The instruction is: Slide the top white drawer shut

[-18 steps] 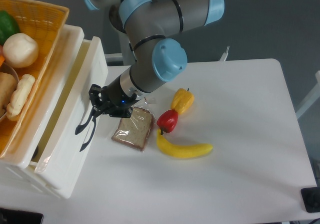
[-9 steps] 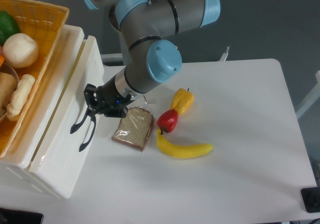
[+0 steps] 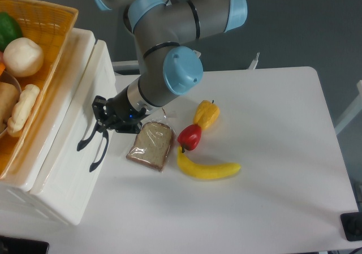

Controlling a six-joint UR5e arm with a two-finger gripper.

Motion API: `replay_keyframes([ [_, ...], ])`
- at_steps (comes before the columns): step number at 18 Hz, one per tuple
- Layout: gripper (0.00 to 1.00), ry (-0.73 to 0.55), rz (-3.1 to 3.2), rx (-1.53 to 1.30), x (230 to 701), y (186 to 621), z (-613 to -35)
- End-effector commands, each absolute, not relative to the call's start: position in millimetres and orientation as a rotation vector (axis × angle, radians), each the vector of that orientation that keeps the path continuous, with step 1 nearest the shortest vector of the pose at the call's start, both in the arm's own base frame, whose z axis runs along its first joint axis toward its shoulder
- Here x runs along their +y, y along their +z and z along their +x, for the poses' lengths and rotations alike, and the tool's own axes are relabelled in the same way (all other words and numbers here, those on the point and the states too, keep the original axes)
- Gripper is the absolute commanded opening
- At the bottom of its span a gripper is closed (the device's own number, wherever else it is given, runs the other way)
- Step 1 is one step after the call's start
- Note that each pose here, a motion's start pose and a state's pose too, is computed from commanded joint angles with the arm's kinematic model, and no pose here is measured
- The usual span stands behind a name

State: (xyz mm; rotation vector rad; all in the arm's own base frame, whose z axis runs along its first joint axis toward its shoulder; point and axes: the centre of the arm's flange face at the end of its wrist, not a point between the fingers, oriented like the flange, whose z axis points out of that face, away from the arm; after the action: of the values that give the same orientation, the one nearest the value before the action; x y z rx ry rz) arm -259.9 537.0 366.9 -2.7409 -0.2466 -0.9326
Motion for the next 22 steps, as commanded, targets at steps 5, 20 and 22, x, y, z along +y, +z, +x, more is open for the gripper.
replay_keyframes([
  [5, 0.04, -0.935, -2.743, -0.251, 538, 366, -259],
  [20, 1.00, -0.557, -2.578, -0.438, 464, 389, -418],
  [22, 1.00, -0.442, -2.582, -0.427, 452, 378, -449],
])
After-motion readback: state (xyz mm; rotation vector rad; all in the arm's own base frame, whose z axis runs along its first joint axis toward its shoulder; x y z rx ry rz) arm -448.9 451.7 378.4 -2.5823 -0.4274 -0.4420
